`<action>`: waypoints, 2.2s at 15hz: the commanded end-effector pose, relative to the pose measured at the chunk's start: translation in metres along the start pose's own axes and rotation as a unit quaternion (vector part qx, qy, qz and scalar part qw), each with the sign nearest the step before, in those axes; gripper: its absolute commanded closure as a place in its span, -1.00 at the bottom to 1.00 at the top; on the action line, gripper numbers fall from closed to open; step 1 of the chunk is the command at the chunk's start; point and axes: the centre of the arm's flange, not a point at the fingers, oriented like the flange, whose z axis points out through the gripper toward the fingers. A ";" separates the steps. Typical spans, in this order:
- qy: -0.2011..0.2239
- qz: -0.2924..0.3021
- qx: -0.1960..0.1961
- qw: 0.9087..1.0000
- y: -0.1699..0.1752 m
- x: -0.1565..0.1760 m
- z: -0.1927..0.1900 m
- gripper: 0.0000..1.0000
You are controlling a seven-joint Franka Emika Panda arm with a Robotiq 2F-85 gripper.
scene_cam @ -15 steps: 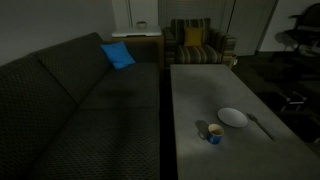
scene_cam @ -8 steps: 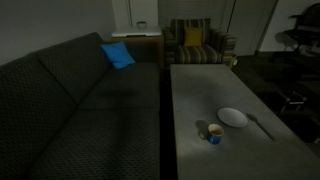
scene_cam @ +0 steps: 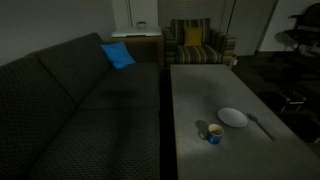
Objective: Put the cup on the white plate
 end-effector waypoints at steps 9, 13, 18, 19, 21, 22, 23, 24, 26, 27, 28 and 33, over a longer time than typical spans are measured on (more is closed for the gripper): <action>0.149 -0.012 -0.035 0.988 0.007 0.032 0.018 -1.00; 0.117 -0.023 -0.056 0.991 -0.009 0.070 0.127 -1.00; 0.052 -0.021 -0.072 0.996 -0.015 0.064 0.179 -1.00; 0.036 -0.017 -0.075 0.996 -0.013 0.071 0.195 -1.00; 0.024 -0.013 -0.077 0.997 -0.010 0.083 0.210 -1.00; 0.023 -0.012 -0.077 0.997 -0.010 0.085 0.211 -1.00; 0.029 -0.016 -0.085 0.996 -0.012 0.075 0.203 -1.00; 0.035 -0.029 -0.087 0.995 -0.015 0.063 0.202 -1.00; 0.030 -0.057 -0.086 0.994 -0.023 0.065 0.216 -1.00; 0.031 -0.049 -0.084 0.995 -0.025 0.073 0.230 -1.00; 0.038 -0.044 -0.085 0.995 -0.031 0.074 0.242 -1.00; 0.096 -0.061 -0.145 0.983 -0.057 0.079 0.296 -1.00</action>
